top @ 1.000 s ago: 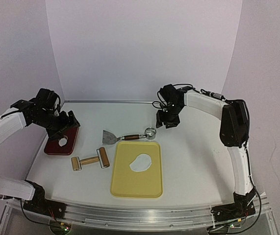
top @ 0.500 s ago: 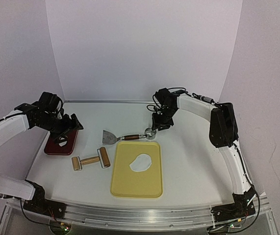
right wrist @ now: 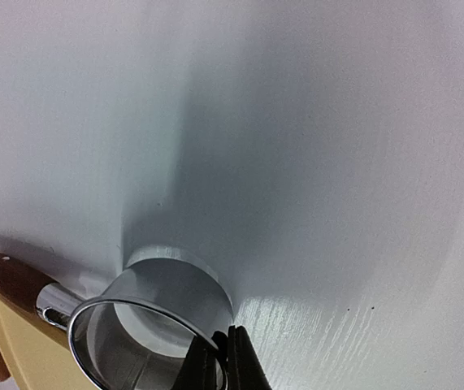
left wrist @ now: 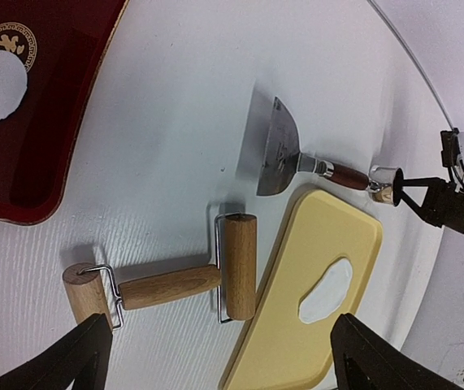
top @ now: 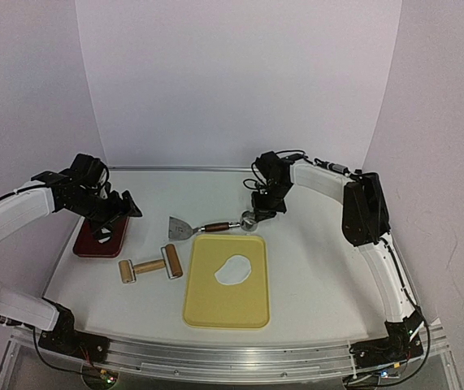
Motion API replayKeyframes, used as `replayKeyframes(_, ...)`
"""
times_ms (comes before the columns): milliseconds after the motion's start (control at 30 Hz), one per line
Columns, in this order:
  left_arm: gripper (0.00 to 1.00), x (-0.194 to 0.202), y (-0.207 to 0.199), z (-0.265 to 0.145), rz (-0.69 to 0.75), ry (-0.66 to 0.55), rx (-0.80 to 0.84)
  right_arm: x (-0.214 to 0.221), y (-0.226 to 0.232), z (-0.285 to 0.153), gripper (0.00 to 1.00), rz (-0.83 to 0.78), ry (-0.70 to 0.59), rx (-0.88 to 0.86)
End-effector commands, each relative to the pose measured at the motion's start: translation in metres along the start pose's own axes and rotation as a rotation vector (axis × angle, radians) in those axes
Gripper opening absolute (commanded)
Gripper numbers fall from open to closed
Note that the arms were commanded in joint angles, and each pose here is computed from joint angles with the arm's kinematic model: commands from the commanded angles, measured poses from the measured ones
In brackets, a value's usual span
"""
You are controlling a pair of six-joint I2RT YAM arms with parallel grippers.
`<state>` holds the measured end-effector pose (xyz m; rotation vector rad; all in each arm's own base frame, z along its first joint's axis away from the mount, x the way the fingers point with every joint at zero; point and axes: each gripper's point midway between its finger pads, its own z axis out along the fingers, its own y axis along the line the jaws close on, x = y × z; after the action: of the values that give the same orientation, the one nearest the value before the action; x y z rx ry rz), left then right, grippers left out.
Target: Roll out the dumpling wrappers from the dough
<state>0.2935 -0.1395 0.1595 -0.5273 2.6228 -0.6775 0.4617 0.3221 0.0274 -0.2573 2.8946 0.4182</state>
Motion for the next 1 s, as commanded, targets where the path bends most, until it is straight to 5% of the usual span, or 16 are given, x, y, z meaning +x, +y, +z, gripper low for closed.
replayKeyframes(0, 0.93, -0.009, -0.019, 0.0, 0.021, -0.012, 0.071, -0.017, 0.007, -0.025, 0.0, 0.011, -0.07, 0.0)
replayKeyframes(233, 0.89, -0.009, -0.052, 0.005, 0.095, 0.022, 0.208, -0.02, 0.016, -0.088, 0.0, 0.006, -0.154, -0.014)
replayKeyframes(433, 0.88, 0.012, -0.091, 0.012, 0.222, 0.067, 0.321, 0.038, 0.018, -0.123, 0.0, 0.001, -0.105, -0.012)
replayKeyframes(733, 0.87, 0.073, -0.144, 0.024, 0.328, 0.189, 0.475, 0.152, 0.062, -0.13, 0.0, -0.034, -0.047, -0.052)
replayKeyframes(967, 0.85, 0.11, -0.15, 0.042, 0.353, 0.298, 0.491, 0.162, 0.08, -0.115, 0.0, -0.05, -0.07, -0.016)
